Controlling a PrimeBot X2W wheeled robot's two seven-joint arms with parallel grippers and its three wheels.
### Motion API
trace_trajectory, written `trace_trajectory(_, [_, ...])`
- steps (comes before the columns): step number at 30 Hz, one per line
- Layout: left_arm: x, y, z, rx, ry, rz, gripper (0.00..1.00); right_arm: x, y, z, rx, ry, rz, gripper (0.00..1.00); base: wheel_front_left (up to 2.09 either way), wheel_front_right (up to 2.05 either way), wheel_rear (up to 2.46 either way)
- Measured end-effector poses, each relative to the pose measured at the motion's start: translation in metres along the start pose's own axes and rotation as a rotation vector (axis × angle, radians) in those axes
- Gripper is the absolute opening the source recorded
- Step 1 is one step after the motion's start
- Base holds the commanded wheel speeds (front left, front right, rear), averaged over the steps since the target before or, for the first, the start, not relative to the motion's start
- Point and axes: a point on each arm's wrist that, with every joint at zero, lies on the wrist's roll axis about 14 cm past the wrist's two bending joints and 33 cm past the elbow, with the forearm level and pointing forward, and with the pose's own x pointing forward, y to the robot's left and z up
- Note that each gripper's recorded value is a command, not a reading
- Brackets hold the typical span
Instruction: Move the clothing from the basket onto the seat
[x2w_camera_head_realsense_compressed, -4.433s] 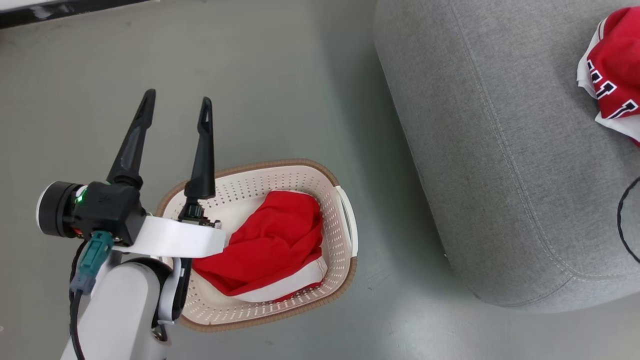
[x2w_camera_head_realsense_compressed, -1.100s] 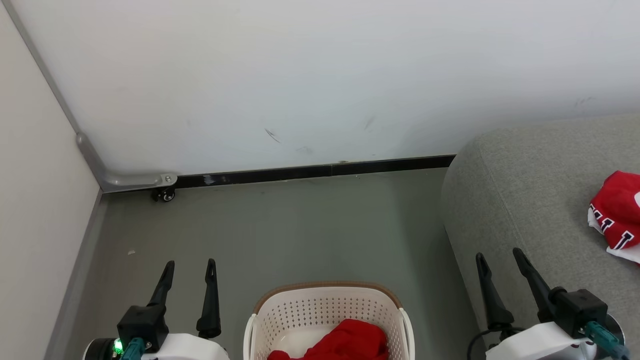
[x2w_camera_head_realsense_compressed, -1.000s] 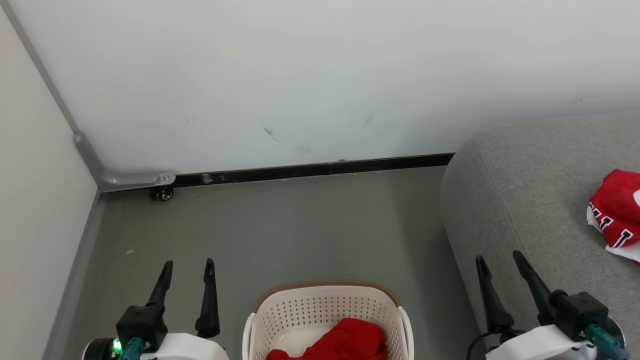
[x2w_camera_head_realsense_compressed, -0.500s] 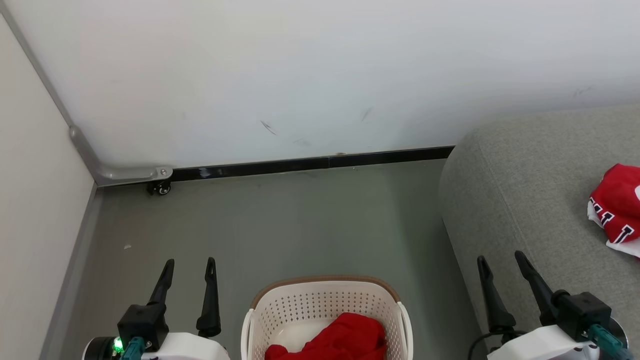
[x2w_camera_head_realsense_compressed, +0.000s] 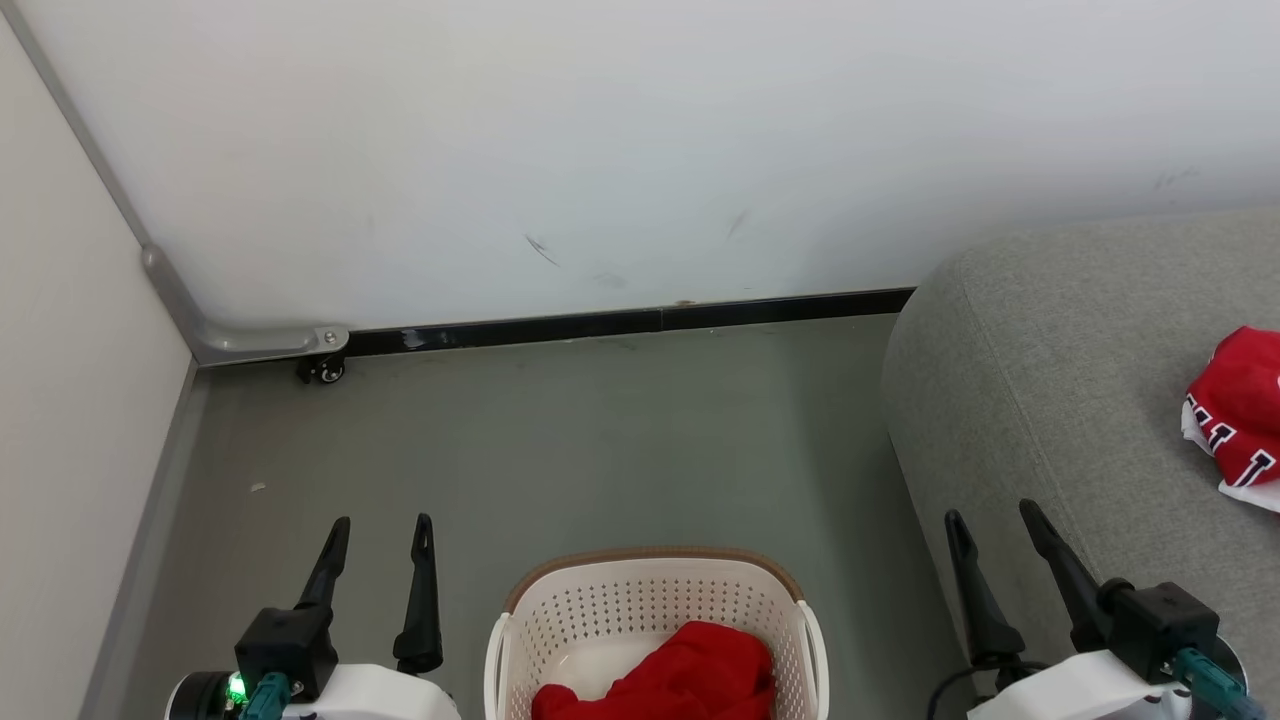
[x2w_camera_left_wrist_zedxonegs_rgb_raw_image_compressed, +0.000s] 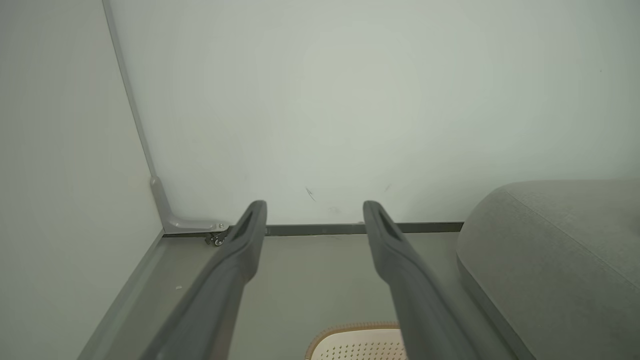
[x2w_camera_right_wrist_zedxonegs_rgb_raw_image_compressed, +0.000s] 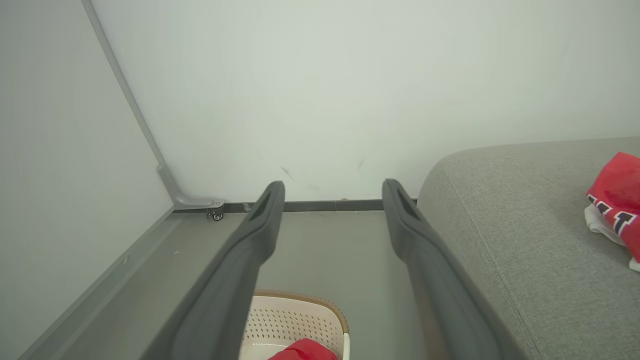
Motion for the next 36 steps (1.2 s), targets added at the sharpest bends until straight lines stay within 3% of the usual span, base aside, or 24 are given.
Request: trace_trajectory(36, [0.002, -0.013, -0.015, 0.007, 0.044, -0.055, 1.0, -0.006, 0.001, -0.012, 0.021, 0.044, -0.002, 1.0, 0.0, 0.0, 0.0])
